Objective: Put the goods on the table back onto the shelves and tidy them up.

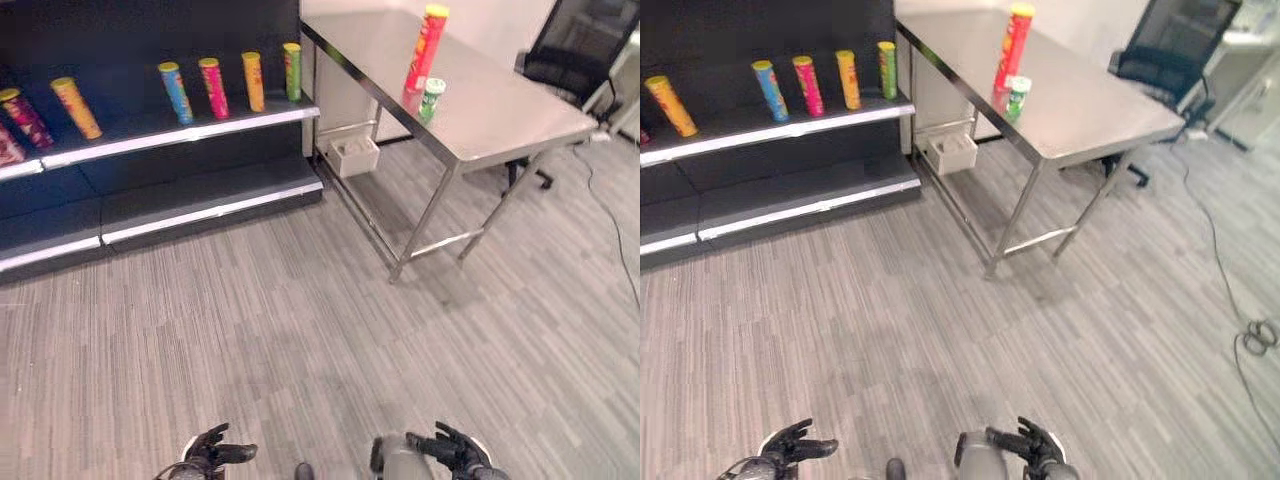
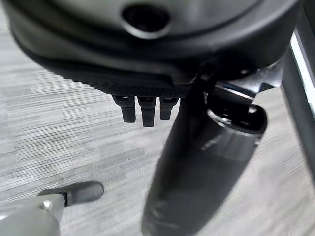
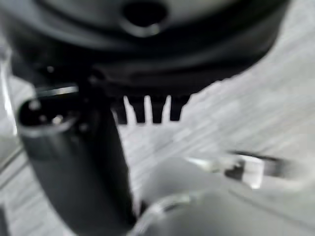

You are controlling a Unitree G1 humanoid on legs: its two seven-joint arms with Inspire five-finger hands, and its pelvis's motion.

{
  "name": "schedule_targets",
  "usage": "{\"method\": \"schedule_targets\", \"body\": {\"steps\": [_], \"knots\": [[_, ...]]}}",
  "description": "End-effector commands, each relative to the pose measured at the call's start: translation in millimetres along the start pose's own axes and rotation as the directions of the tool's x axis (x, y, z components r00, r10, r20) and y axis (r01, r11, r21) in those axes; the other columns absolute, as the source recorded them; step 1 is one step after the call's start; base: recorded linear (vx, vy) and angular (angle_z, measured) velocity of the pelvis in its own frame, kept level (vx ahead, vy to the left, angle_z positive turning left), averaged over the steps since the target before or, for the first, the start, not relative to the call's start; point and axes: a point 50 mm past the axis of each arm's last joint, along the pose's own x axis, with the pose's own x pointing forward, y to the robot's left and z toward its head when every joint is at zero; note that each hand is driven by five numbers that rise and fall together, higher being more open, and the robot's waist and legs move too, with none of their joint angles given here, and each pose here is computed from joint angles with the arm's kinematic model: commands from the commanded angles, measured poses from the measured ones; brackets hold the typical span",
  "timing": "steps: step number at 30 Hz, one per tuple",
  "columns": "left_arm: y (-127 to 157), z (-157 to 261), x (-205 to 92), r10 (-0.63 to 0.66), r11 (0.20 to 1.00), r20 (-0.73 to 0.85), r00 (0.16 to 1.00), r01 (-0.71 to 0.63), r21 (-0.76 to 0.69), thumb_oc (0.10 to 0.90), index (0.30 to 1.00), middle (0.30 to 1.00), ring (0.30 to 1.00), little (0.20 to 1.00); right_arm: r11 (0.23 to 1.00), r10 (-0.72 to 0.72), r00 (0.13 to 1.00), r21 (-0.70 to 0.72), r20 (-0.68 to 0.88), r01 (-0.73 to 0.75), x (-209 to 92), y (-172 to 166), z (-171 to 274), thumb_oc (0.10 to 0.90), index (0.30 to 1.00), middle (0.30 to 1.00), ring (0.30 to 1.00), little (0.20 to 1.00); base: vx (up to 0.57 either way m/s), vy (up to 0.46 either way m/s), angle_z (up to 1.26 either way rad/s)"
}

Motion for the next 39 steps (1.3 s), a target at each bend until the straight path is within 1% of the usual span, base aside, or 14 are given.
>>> {"method": "schedule_targets", "body": {"steps": [1, 6, 8, 12, 15, 17, 20, 25, 27, 31, 33, 36, 37, 39], "knots": [[21.4, -6.4, -4.2, 0.055, 0.997, 0.012, 0.998, -0.055, 0.045, 0.800, 0.900, 0.900, 0.900, 0.900, 0.998, -0.049, 0.997, -0.041, -0.060, 0.047, -2.8, -15.1, -12.5, 0.800, 0.900, 0.900, 0.900, 0.900, 0.14, -0.017, 0.39], [18.7, -18.1, -5.7, 0.046, 0.996, -0.026, 0.999, -0.044, 0.073, 0.800, 0.900, 0.900, 0.900, 0.900, 0.997, -0.059, 0.993, -0.048, -0.097, 0.055, -4.4, -17.3, -20.8, 0.800, 0.900, 0.900, 0.900, 0.900, 0.66, -0.074, 0.28], [9.2, -18.3, -5.4, 0.013, 0.997, -0.021, 1.000, -0.011, 0.081, 0.800, 0.900, 0.900, 0.900, 0.900, 0.996, -0.062, 0.990, -0.067, -0.128, 0.053, -7.7, -22.6, -29.7, 0.800, 0.900, 0.900, 0.900, 0.900, 1.12, -0.227, -0.08], [7.8, -19.3, -5.4, 0.008, 0.996, -0.026, 1.000, -0.005, 0.084, 0.800, 0.900, 0.900, 0.900, 0.900, 0.996, -0.064, 0.990, -0.066, -0.129, 0.056, -7.9, -23.5, -30.0, 0.800, 0.900, 0.900, 0.900, 0.900, 0.17, -0.062, 0.72], [3.1, -5.5, -3.5, -0.023, 0.997, 0.020, 1.000, 0.021, 0.079, 0.800, 0.900, 0.900, 0.900, 0.900, 0.997, -0.065, 0.994, -0.040, -0.083, 0.062, -8.6, -27.6, -23.4, 0.800, 0.900, 0.900, 0.900, 0.900, 0.71, -0.437, 0.30], [4.9, -2.0, -3.4, -0.008, 0.999, 0.035, 0.999, 0.006, 0.045, 0.800, 0.900, 0.900, 0.900, 0.900, 0.996, -0.060, 0.996, -0.065, -0.062, 0.056, -6.5, -25.1, -16.3, 0.800, 0.900, 0.900, 0.900, 0.900, 0.34, -0.293, 0.83], [4.6, -2.0, -3.7, -0.004, 0.999, 0.040, 0.999, 0.003, 0.034, 0.800, 0.900, 0.900, 0.900, 0.900, 0.996, -0.050, 0.998, -0.069, -0.040, 0.048, -3.6, -21.3, -7.4, 0.800, 0.900, 0.900, 0.900, 0.900, 0.26, -0.102, -0.42], [1.9, -17.9, -6.1, -0.005, 0.998, -0.011, 1.000, 0.006, 0.063, 0.800, 0.900, 0.900, 0.900, 0.900, 0.994, -0.052, 0.997, -0.101, -0.050, 0.047, -5.0, -23.5, -11.1, 0.800, 0.900, 0.900, 0.900, 0.900, 0.43, 0.177, -0.58], [-2.5, -22.8, -6.2, -0.023, 0.994, -0.035, 0.999, 0.026, 0.109, 0.800, 0.900, 0.900, 0.900, 0.900, 0.993, -0.062, 0.997, -0.107, -0.052, 0.056, -5.9, -26.2, -13.3, 0.800, 0.900, 0.900, 0.900, 0.900, 0.58, 0.278, -0.74], [6.9, -30.1, -8.2, 0.002, 0.993, -0.060, 0.998, 0.005, 0.116, 0.800, 0.900, 0.900, 0.900, 0.900, 0.994, -0.046, 0.994, -0.100, -0.094, 0.037, -7.2, -21.1, -24.1, 0.800, 0.900, 0.900, 0.900, 0.900, 0.55, 0.399, -0.51], [14.2, -18.6, -6.4, 0.026, 0.994, -0.023, 0.999, -0.023, 0.104, 0.800, 0.900, 0.900, 0.900, 0.900, 0.994, -0.042, 0.997, -0.107, -0.069, 0.034, -3.6, -18.7, -12.8, 0.800, 0.900, 0.900, 0.900, 0.900, 0.24, 0.388, -0.80], [14.2, -18.5, -6.4, 0.026, 0.994, -0.023, 0.999, -0.023, 0.104, 0.800, 0.900, 0.900, 0.900, 0.900, 0.994, -0.042, 0.997, -0.107, -0.069, 0.034, -3.6, -18.7, -12.7, 0.800, 0.900, 0.900, 0.900, 0.900, 0.07, 0.128, -0.19], [21.8, -10.7, -5.4, 0.051, 0.994, 0.001, 0.999, -0.051, 0.093, 0.800, 0.900, 0.900, 0.900, 0.900, 0.994, -0.056, 0.994, -0.098, -0.089, 0.047, -3.1, -17.9, -15.4, 0.800, 0.900, 0.900, 0.900, 0.900, 0.13, 0.194, 0.59], [21.8, -10.4, -5.4, 0.052, 0.994, 0.001, 0.999, -0.051, 0.093, 0.800, 0.900, 0.900, 0.900, 0.900, 0.994, -0.055, 0.995, -0.098, -0.088, 0.047, -3.0, -17.8, -15.1, 0.800, 0.900, 0.900, 0.900, 0.900, 0.06, 0.097, 0.08]]}}
